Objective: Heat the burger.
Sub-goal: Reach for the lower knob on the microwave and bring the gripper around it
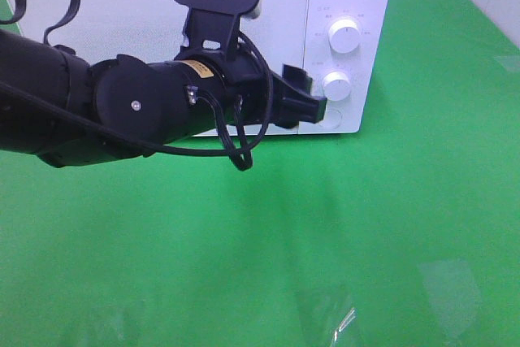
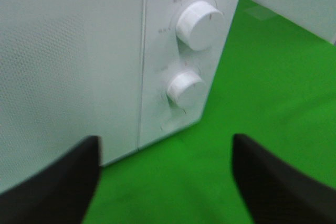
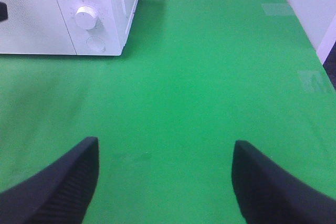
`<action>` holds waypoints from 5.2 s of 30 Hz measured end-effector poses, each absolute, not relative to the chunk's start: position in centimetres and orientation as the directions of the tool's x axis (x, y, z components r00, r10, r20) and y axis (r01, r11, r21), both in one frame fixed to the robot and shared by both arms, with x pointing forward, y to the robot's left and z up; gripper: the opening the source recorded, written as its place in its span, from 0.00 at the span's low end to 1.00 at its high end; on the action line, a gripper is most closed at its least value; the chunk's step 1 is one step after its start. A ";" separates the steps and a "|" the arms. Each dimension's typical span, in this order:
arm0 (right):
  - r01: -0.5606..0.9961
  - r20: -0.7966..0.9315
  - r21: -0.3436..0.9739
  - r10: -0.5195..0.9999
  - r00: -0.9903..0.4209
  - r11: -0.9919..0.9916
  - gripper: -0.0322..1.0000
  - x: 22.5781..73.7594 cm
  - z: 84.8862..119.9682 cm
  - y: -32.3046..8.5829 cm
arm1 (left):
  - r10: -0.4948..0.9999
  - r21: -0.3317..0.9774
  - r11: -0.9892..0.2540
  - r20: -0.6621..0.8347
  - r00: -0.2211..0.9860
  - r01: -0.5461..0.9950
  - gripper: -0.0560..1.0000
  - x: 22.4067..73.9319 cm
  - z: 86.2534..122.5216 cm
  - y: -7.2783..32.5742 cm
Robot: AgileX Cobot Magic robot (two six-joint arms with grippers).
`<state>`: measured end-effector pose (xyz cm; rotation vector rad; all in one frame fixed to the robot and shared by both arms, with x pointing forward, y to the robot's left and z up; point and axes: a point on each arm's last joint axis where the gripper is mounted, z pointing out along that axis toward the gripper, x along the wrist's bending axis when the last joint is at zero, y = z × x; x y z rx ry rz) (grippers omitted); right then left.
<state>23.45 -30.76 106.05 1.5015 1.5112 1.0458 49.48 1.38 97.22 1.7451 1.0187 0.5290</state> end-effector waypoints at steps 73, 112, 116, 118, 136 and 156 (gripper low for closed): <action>0.386 0.037 0.922 0.999 -0.031 -0.022 0.70 23.5 106.0 -30.8 | 1.000 0.691 0.000 -0.014 0.013 0.723 0.99 28.8 106.1 29.9; 0.386 0.037 0.922 0.999 -0.031 -0.022 0.69 23.5 106.0 -30.8 | 0.998 0.895 -0.057 0.063 0.002 0.443 0.99 23.3 105.3 30.0; 0.386 0.037 0.922 0.999 -0.031 -0.022 0.69 23.5 106.0 -30.8 | 0.998 0.895 -0.057 0.063 0.002 0.443 0.99 23.3 105.3 30.0; 0.386 0.037 0.922 0.999 -0.031 -0.022 0.69 23.5 106.0 -30.8 | 0.998 0.895 -0.057 0.063 0.002 0.443 0.99 23.3 105.3 30.0; 0.215 0.039 0.976 0.998 -0.058 -0.026 0.70 24.9 108.3 -30.4 | 0.998 0.895 -0.057 0.063 0.002 0.443 0.99 23.3 105.3 30.0; 0.145 0.023 0.989 0.993 -0.112 -0.007 0.77 31.7 106.0 -29.0 | 0.998 0.895 -0.057 0.063 0.002 0.443 0.99 23.3 105.3 30.0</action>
